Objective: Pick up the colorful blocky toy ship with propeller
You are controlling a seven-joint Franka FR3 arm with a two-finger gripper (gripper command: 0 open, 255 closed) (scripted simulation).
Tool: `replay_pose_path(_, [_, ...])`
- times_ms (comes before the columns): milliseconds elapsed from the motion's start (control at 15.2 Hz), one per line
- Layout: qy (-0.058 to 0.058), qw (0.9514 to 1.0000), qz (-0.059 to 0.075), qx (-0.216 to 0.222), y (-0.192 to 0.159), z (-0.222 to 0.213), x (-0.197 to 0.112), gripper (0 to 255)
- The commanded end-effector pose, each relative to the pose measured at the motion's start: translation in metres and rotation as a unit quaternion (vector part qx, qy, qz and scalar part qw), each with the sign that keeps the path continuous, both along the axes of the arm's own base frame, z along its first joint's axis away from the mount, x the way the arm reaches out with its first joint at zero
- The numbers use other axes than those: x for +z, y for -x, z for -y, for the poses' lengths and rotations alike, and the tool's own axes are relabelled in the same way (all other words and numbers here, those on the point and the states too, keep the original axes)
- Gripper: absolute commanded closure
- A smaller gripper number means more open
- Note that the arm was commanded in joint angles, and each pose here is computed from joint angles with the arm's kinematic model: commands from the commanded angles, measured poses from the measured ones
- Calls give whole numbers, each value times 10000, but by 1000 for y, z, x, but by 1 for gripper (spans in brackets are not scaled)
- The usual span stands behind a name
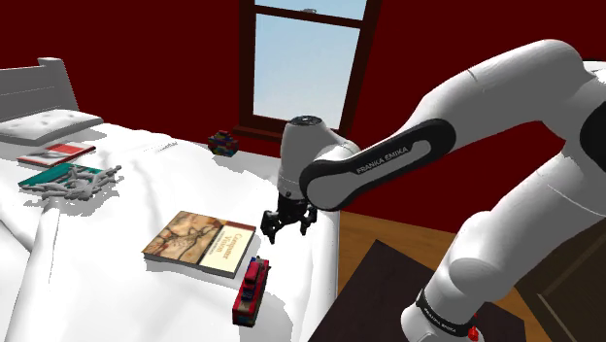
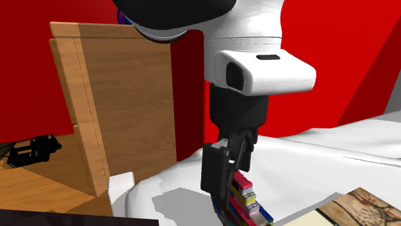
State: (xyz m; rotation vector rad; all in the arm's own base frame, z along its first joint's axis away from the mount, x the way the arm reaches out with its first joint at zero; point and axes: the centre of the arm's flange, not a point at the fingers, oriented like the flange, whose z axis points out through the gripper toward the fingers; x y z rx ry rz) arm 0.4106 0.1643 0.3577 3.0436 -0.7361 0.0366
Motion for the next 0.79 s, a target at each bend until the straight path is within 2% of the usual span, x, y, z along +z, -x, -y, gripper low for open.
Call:
replay_pose_path(0, [-15, 9997, 43, -230, -12, -12, -24, 0])
replay_pose_path(462, [-7, 9952, 162, -961, -60, -42, -93, 0])
replay_pose_path(726, [-7, 9952, 162, -961, -60, -42, -114, 0])
